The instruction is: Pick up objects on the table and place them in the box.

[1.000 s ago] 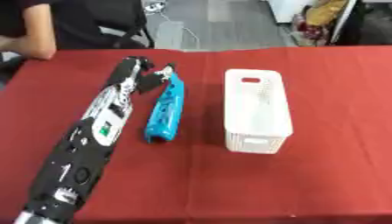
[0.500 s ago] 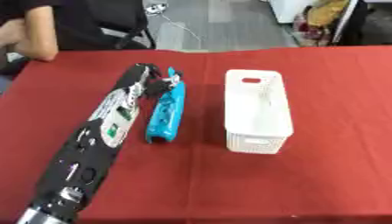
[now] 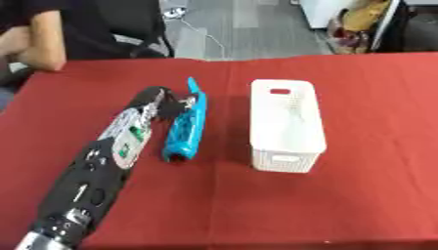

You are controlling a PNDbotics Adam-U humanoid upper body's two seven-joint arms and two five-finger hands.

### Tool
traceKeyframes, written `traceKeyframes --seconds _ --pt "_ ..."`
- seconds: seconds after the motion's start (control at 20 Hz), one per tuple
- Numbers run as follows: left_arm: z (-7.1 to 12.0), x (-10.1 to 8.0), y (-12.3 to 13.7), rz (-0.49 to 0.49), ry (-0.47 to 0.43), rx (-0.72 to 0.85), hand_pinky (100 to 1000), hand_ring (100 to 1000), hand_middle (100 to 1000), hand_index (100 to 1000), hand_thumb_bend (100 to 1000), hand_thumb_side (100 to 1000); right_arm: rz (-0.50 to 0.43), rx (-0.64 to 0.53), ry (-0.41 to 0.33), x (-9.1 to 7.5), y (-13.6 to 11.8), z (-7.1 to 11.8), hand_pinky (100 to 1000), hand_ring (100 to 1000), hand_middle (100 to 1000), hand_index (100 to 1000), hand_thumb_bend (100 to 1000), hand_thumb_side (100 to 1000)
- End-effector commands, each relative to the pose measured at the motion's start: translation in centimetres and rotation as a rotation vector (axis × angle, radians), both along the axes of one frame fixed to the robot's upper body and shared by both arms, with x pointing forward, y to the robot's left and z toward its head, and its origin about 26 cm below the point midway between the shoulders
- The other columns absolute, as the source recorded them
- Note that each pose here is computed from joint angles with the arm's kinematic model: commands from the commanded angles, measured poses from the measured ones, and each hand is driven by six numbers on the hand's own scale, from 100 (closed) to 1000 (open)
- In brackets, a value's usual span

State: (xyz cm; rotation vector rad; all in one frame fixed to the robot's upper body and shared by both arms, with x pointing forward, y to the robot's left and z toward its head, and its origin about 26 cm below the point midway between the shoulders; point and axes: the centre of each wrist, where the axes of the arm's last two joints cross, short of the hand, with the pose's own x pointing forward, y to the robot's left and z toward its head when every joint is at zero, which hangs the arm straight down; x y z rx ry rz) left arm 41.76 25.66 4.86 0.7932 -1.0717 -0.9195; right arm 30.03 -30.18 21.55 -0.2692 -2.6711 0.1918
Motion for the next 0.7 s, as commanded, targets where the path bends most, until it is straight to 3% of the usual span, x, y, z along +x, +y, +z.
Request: traceKeyframes --seconds 0.05,0.25,0.7 --pt "0.8 0.6 0.5 -0.007 -0.01 0.013 642 633 690 776 658 948 0.001 -0.026 -0.021 -0.3 -0.1 0.7 765 888 883 946 100 970" --pt "0.5 0.5 0.1 -0.036 0.009 0.003 643 634 691 776 666 958 0.002 -0.026 -0.021 -0.3 -0.1 0.7 765 888 884 946 100 970" --pt "1.7 0.6 -1.5 -0.136 0.0 0.018 661 641 694 778 677 960 0.004 -0.027 -0.022 -0.3 -0.1 0.8 765 888 884 946 100 970"
